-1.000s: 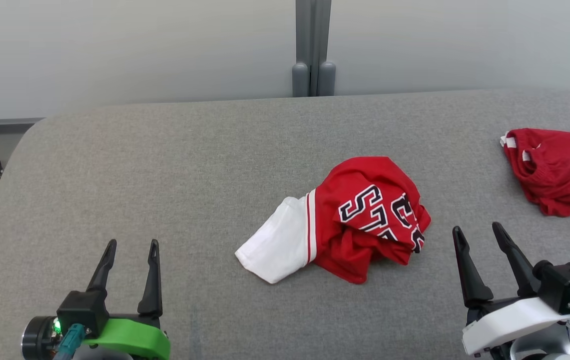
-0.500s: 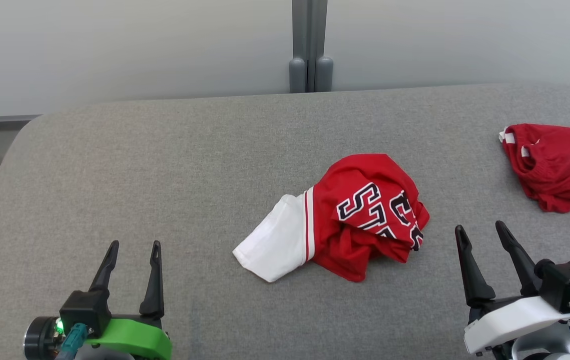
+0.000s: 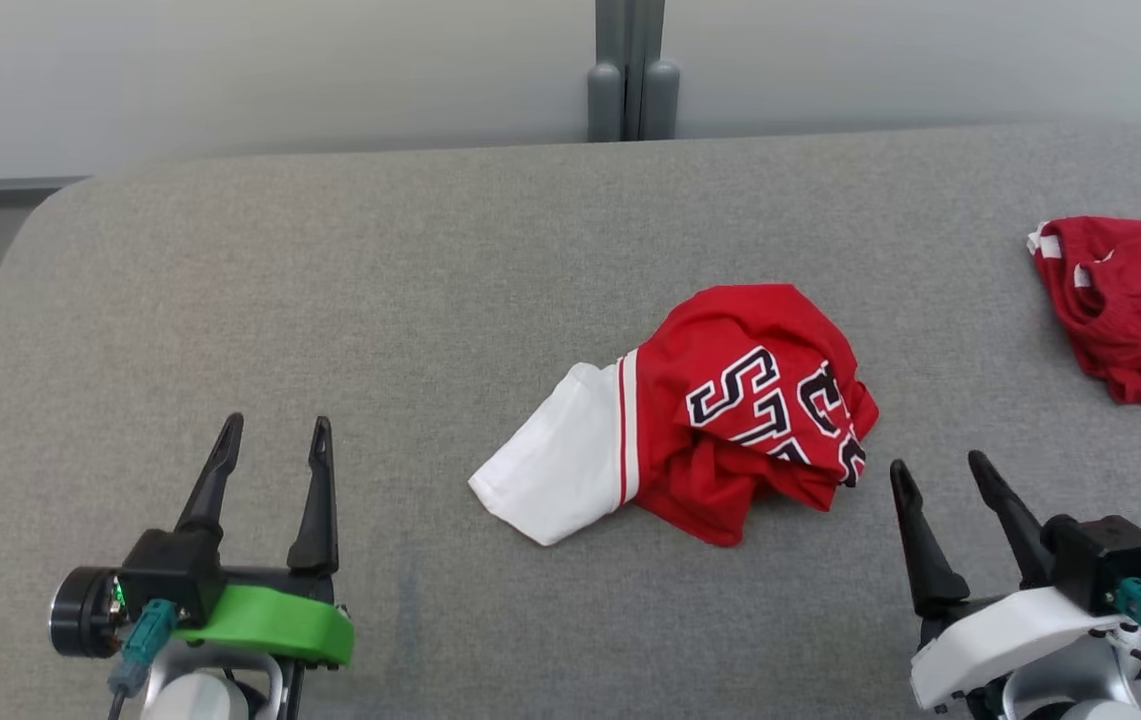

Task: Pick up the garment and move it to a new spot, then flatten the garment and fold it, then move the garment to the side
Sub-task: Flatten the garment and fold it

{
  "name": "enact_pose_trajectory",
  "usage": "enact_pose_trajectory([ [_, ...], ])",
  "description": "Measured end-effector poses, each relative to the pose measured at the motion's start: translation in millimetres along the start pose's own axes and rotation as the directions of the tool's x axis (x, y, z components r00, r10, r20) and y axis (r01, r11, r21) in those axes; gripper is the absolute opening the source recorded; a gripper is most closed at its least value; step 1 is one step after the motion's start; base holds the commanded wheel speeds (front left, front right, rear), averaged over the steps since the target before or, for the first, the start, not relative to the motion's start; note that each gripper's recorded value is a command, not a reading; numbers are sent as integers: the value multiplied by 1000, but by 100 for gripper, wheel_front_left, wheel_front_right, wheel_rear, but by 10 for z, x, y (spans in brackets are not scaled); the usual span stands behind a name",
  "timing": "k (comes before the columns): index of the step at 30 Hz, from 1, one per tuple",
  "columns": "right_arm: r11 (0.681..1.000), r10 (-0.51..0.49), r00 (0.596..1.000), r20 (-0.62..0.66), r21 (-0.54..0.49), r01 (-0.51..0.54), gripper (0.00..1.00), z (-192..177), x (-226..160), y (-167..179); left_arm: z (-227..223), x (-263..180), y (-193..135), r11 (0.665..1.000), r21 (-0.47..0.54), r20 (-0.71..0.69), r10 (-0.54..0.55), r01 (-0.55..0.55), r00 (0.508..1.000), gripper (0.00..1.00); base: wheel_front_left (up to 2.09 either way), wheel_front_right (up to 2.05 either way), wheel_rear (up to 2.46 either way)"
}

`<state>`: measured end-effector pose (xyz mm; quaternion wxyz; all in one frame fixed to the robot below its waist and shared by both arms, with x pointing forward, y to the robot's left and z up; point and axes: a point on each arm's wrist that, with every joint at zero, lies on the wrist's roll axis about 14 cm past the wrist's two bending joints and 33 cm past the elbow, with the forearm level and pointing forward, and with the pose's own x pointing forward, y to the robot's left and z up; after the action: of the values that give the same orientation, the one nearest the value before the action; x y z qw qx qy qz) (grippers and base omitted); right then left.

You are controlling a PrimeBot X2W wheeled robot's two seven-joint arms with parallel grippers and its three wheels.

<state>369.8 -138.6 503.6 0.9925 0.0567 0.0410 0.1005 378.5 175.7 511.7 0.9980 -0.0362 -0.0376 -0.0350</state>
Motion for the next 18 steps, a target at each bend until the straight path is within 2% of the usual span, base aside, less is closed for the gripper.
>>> enact_pose_trajectory([
  [7, 998, 39, 985, -167, 59, -29, 100, -608, 189, 97, -62, 181, -2, 1000, -6, -6, 4, -4, 1000, 100, 0, 0, 0],
  [14, 995, 80, 985, -154, 76, -69, 100, -733, 469, 203, -193, 259, 49, 1000, -10, -37, 20, -20, 999, 100, 0, 0, 0],
  [15, 994, 91, 985, -147, 75, -81, 85, -722, 496, 233, -205, 259, 60, 1000, -8, -40, 23, -23, 999, 100, 0, 0, 0],
  [16, 993, 99, 986, -134, 70, -90, 22, -700, 522, 246, -215, 261, 69, 1000, -5, -42, 25, -25, 999, 100, 0, 0, 0],
  [17, 993, 104, 988, -115, 67, -97, 0, -660, 543, 253, -220, 263, 69, 1000, -4, -43, 25, -26, 999, 100, 0, 0, 0],
  [18, 993, 109, 989, -101, 63, -103, 0, -621, 559, 260, -219, 268, 64, 1000, -5, -42, 24, -25, 999, 100, 0, 0, 0],
])
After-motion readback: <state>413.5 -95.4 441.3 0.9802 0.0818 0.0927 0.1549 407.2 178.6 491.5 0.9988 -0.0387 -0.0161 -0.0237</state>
